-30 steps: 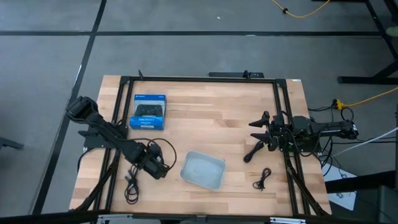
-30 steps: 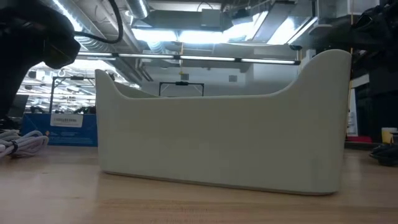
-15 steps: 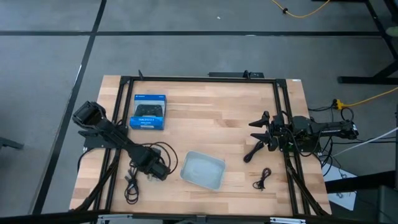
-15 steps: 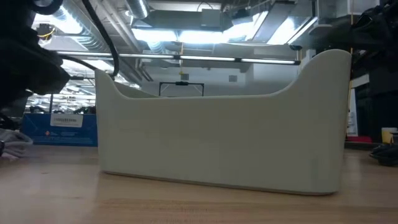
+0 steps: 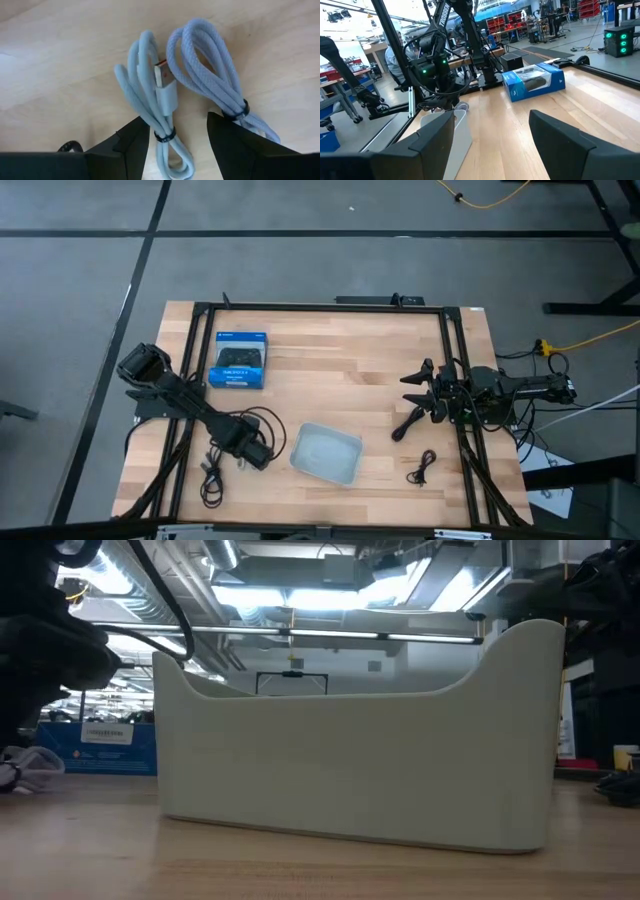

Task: Pick and place USB-C Cables
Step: Put the light blue charger cable into the gray bin

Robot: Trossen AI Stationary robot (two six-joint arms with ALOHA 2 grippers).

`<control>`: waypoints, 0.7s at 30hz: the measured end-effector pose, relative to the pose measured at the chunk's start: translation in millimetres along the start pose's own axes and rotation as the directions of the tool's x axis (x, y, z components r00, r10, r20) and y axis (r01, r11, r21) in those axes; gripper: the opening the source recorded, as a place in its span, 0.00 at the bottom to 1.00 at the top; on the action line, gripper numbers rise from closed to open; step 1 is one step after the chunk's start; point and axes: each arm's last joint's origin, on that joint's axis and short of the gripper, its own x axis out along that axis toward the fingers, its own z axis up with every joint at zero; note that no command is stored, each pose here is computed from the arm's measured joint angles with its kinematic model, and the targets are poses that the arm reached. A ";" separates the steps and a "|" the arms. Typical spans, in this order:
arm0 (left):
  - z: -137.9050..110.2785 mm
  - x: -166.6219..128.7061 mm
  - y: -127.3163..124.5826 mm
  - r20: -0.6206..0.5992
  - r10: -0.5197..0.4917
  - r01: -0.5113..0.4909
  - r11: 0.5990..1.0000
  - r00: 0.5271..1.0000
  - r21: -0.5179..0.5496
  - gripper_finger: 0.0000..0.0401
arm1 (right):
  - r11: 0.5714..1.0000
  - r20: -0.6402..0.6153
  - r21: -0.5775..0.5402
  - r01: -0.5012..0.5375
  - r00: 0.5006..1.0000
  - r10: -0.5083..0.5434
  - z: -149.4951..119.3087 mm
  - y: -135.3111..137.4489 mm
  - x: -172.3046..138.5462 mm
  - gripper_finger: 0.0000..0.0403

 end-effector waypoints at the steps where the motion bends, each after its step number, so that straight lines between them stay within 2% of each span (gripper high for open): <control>1: -0.2 0.0 0.8 -0.006 0.009 -0.009 1.000 1.000 0.000 0.47 | 1.000 0.000 0.000 0.000 1.000 0.000 0.0 0.0 0.0 0.65; 4: -0.2 -0.1 4.2 -0.017 0.048 -0.048 0.999 0.999 -0.002 0.47 | 1.000 0.000 0.000 0.000 1.000 0.000 0.0 0.0 0.0 0.65; 21: 2.0 3.8 11.6 -0.010 0.090 -0.090 0.996 0.996 -0.004 0.47 | 1.000 0.000 0.000 0.000 1.000 0.000 0.0 0.0 0.0 0.65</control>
